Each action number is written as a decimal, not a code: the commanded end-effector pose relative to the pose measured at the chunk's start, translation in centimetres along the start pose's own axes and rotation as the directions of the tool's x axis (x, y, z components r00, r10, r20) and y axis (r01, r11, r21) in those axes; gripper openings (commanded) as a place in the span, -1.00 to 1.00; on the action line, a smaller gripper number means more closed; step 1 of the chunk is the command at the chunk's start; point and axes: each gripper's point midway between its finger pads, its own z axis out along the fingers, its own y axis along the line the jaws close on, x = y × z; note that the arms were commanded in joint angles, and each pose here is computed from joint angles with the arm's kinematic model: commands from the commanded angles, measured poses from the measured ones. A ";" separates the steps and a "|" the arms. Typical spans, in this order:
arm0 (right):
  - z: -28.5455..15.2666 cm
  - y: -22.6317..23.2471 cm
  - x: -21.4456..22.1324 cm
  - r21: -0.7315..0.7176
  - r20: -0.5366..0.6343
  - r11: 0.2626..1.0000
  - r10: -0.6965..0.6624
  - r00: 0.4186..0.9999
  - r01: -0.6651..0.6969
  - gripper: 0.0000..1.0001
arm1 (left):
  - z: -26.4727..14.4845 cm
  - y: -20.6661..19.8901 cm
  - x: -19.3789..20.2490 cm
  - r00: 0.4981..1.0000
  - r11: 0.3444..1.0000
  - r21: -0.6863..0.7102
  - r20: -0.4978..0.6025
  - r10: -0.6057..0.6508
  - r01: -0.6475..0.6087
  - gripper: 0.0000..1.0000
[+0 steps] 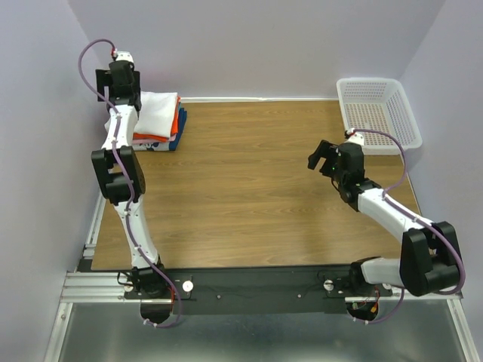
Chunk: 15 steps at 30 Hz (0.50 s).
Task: Fold and stack the t-shirts
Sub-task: Neatly place the folded tshirt to the corner, then reset both grippers
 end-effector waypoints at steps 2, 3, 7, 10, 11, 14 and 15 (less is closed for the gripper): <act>-1.1 0.0 -1.8 0.014 0.046 1.000 0.020 0.999 -0.021 1.00 | -3.5 2.3 -6.5 0.980 0.986 0.057 0.114 -0.161 0.155 0.97; -1.3 -0.1 -1.8 0.017 0.047 0.999 0.027 0.999 -0.028 1.00 | -4.3 2.3 -7.5 0.970 0.977 0.082 0.129 -0.207 0.197 0.97; -2.3 0.0 -2.2 0.005 0.058 0.999 0.041 0.997 -0.041 1.00 | -8.7 2.2 -12.0 0.913 0.917 0.243 0.185 -0.363 0.315 0.97; -3.1 0.1 -2.3 -0.005 0.062 0.998 0.058 0.996 -0.058 1.00 | -12.7 1.3 -14.5 0.858 0.833 0.405 0.186 -0.478 0.376 0.97; -3.5 0.2 -2.3 -0.012 0.062 0.998 0.063 0.996 -0.062 1.00 | -14.6 0.7 -14.9 0.847 0.798 0.469 0.173 -0.503 0.378 0.97; -4.4 0.3 -2.5 -0.023 0.064 0.997 0.078 0.995 -0.077 1.00 | -17.9 -0.1 -15.0 0.801 0.714 0.547 0.124 -0.586 0.438 0.97; -4.7 0.2 -2.6 -0.021 0.069 0.997 0.080 0.994 -0.079 1.00 | -18.9 -1.0 -15.1 0.793 0.696 0.565 0.115 -0.598 0.443 0.97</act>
